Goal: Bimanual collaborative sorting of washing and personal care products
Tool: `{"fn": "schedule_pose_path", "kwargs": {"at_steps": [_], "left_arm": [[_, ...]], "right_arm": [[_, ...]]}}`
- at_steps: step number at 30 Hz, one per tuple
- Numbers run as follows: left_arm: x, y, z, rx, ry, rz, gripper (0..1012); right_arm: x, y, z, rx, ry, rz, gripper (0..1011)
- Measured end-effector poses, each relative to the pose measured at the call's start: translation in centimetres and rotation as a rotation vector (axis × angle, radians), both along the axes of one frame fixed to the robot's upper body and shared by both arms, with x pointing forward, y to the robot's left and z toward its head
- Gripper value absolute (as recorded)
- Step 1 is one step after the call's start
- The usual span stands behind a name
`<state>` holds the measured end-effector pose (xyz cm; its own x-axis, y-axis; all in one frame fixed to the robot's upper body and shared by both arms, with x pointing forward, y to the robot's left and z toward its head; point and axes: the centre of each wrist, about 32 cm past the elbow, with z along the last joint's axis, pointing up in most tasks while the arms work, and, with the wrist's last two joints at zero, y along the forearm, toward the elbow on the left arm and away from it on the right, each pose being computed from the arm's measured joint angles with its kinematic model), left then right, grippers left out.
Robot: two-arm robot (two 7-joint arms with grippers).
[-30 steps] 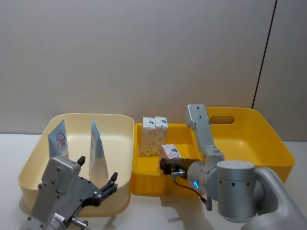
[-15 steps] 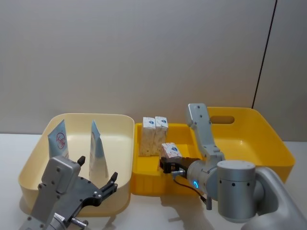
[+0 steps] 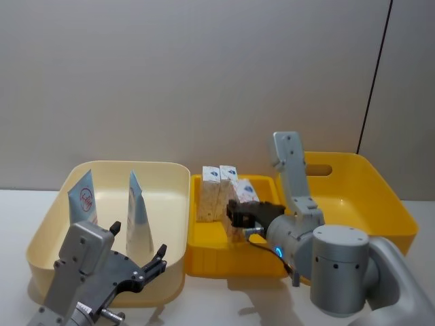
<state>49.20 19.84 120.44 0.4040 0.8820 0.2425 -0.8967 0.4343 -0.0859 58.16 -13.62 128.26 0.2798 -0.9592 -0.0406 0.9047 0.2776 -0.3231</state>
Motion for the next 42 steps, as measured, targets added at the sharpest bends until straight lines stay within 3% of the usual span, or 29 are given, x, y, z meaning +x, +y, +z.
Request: {"fn": "schedule_pose_path", "kwargs": {"at_steps": [14,22,26,34,42], "left_arm": [[0.0,0.0,0.0,0.0,0.0,0.0,1002],[0.0,0.0,0.0,0.0,0.0,0.0,1001],[0.0,0.0,0.0,0.0,0.0,0.0,1002],[0.0,0.0,0.0,0.0,0.0,0.0,1001],[0.0,0.0,0.0,0.0,0.0,0.0,1002]], "right_arm": [[-0.5,-0.8,1.9,0.031,-0.2,-0.026,441],[-0.5,-2.8,3.6,0.031,-0.318,-0.089,441],[-0.3,-4.5,4.5,0.023,-0.365,-0.14,441],[0.1,-7.8,5.2,-0.005,-0.386,-0.225,441],[0.6,-9.8,5.0,-0.036,-0.335,-0.272,441]]}}
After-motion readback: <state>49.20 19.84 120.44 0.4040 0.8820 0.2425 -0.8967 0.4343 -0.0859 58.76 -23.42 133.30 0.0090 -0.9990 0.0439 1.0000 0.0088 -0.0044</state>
